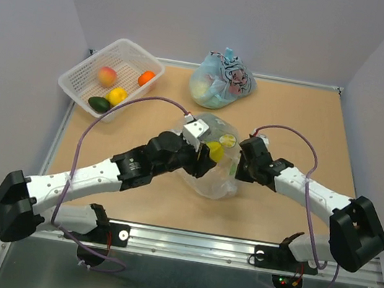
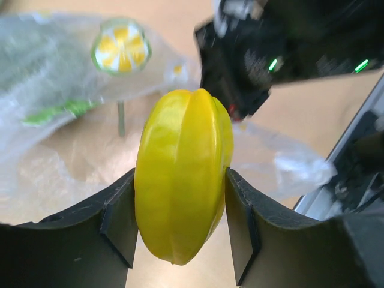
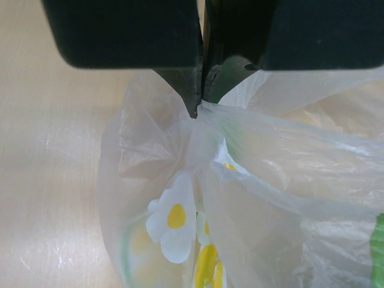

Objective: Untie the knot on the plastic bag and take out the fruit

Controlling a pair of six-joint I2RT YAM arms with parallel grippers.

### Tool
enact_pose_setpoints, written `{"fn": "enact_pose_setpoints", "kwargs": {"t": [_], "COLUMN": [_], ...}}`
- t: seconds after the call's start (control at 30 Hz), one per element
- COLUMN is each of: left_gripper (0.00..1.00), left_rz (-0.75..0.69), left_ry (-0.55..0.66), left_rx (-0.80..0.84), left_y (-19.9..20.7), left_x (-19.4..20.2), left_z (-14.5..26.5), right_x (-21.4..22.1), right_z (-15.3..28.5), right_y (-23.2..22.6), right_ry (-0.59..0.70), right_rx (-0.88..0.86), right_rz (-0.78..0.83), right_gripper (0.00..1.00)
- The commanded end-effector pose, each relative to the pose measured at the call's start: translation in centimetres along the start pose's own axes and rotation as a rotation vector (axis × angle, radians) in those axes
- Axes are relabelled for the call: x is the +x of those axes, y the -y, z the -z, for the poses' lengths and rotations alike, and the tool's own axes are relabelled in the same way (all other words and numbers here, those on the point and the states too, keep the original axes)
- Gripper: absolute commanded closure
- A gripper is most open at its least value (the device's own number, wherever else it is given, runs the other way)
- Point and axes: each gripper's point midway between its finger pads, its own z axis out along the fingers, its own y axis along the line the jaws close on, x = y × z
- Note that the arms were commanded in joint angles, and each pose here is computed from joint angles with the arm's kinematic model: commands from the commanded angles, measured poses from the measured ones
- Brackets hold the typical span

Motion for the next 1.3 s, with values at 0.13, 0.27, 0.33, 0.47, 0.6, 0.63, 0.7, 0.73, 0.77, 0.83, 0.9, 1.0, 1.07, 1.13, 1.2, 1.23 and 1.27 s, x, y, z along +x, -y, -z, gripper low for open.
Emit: {"fn": "enact_pose_setpoints", "kwargs": {"t": [0.13, 0.27, 0.33, 0.47, 0.6, 0.63, 0.7, 0.73, 0.77, 0.83, 0.9, 1.0, 1.07, 1.13, 1.2, 1.23, 1.27], "left_gripper": [0.78, 0.78, 0.78, 0.78, 0.75, 0.73, 0.71, 0.68, 0.66, 0.61, 0.44, 0.15, 0.04, 0.01, 0.01, 0.01, 0.01], "left_rz": [0.161, 0.248, 0.293, 0.401, 0.47, 0.498, 0.532, 0.552, 0.561, 0.565, 0.564, 0.558, 0.559, 0.557, 0.559, 0.568, 0.577], "left_ry": [0.367, 0.446, 0.453, 0.435, 0.41, 0.394, 0.381, 0.354, 0.368, 0.36, 0.334, 0.303, 0.277, 0.272, 0.268, 0.267, 0.27], "left_rx": [-0.15, -0.481, -0.669, -0.912, -1.069, -1.107, -1.132, -1.159, -1.191, -1.227, -1.271, -1.287, -1.294, -1.301, -1.301, -1.286, -1.273], "left_y": [-3.5, -12.7, -18.4, -27.5, -34.6, -36.9, -39.0, -40.6, -41.9, -43.5, -45.4, -47.0, -47.4, -47.8, -47.7, -47.4, -47.1], "left_x": [-14.9, -17.7, -17.8, -15.9, -13.4, -12.5, -11.7, -10.5, -10.7, -10.4, -9.8, -9.7, -9.3, -9.2, -9.2, -9.4, -9.4], "left_z": [3.2, 5.5, 7.2, 10.4, 13.1, 13.7, 14.2, 14.2, 15.3, 15.9, 16.3, 16.1, 15.8, 15.6, 15.6, 15.5, 15.4], "right_x": [0.3, 0.9, 0.9, 0.4, -0.2, -0.4, -0.5, -0.6, -0.7, -0.6, -0.6, -0.8, -0.9, -1.3, -1.5, -1.9, -2.0], "right_z": [0.9, 1.7, 2.2, 3.1, 4.0, 4.2, 4.4, 4.5, 4.5, 4.6, 4.8, 5.0, 5.1, 5.2, 5.3, 5.4, 5.3], "right_y": [-0.7, -0.7, -0.8, -1.4, -1.9, -2.1, -2.3, -2.3, -2.3, -2.4, -2.3, -2.3, -2.4, -2.3, -2.4, -2.4, -2.3], "right_ry": [-0.016, -0.016, -0.011, 0.01, 0.026, 0.032, 0.032, 0.032, 0.034, 0.033, 0.036, 0.042, 0.047, 0.057, 0.065, 0.074, 0.076], "right_rx": [-0.064, -0.098, -0.118, -0.158, -0.189, -0.197, -0.206, -0.209, -0.211, -0.213, -0.215, -0.217, -0.219, -0.216, -0.213, -0.208, -0.203], "right_rz": [0.004, 0.009, 0.005, 0.011, 0.018, 0.02, 0.023, 0.025, 0.025, 0.026, 0.029, 0.035, 0.042, 0.05, 0.055, 0.058, 0.062], "right_gripper": [0.99, 0.99, 0.99, 0.99, 0.99, 0.99, 0.99, 0.99, 0.99, 0.99, 0.99, 0.99, 0.98, 0.97, 0.97, 0.97, 0.96]}}
